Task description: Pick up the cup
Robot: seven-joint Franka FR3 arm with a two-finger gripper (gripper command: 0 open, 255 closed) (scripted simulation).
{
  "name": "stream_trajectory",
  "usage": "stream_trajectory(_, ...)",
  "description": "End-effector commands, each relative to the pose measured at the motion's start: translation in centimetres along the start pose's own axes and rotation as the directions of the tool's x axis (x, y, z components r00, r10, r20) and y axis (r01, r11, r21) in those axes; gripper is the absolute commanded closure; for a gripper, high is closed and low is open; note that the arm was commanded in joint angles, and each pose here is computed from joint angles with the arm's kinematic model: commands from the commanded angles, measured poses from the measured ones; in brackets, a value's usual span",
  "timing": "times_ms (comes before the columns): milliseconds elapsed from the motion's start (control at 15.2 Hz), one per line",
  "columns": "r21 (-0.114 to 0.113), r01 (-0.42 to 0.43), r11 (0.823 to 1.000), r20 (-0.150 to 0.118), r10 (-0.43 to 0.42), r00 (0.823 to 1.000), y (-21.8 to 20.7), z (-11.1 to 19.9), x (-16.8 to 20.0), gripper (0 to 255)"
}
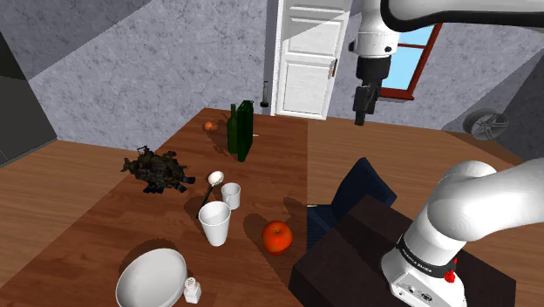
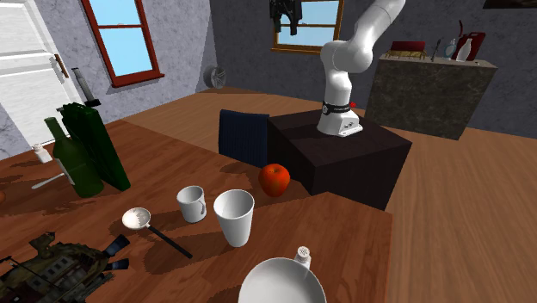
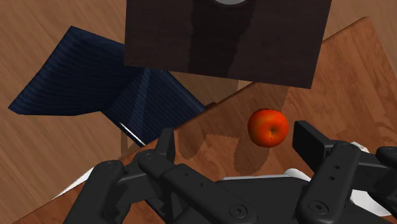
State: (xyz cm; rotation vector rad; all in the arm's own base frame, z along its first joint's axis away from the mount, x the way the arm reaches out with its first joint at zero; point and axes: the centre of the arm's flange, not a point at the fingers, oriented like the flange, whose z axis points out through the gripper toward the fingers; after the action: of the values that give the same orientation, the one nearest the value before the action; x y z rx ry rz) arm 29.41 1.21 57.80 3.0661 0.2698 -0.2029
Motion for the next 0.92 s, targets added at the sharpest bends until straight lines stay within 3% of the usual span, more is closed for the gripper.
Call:
stream_trajectory(0, 0.0, 0.0, 1.0, 0.0, 0.0, 1.0, 0.0, 0.0, 0.0, 0)
stream_trajectory(858, -0.033, -0.029, 0.999, 0.002, 0.029, 1.0, -10.6, 8.7, 10.9, 0)
